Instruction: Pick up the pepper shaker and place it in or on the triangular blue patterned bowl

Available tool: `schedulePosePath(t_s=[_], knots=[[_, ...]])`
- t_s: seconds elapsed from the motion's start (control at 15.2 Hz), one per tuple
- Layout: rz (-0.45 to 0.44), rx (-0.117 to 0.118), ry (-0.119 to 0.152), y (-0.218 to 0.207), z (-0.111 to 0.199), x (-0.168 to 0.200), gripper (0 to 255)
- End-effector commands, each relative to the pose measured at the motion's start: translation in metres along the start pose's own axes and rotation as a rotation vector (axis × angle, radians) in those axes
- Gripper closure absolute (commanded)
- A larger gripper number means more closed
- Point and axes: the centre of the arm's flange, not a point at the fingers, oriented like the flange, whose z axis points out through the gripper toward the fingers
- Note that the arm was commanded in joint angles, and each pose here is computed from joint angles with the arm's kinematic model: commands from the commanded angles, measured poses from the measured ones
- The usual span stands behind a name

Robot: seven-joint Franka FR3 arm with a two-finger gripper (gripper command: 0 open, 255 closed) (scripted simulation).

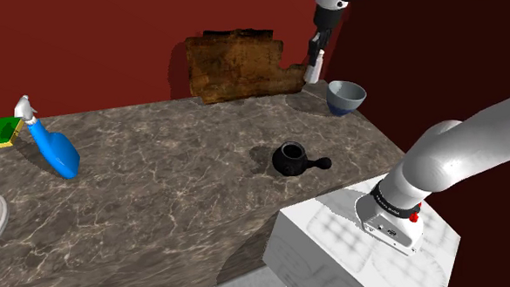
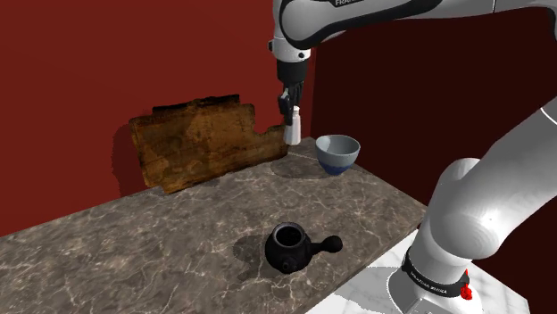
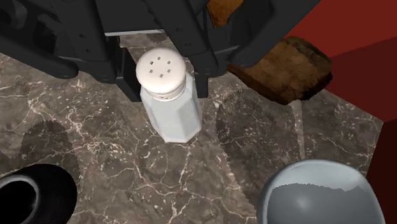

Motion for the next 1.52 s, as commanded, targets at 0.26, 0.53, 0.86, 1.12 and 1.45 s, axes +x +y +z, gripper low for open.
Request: schedulePosePath(t_s=[0.26, 0.53, 0.86, 1.12, 1.45], knots=[[-0.002, 0.000, 0.000, 0.069, 0.000, -0.040, 255], [-0.002, 0.000, 0.000, 0.115, 0.001, -0.066, 255], [-0.002, 0.000, 0.000, 0.172, 0.001, -0.099, 255], [-0.002, 0.000, 0.000, 0.192, 0.012, -0.112, 255], [-0.002, 0.000, 0.000, 0.189, 0.038, -0.112, 255]])
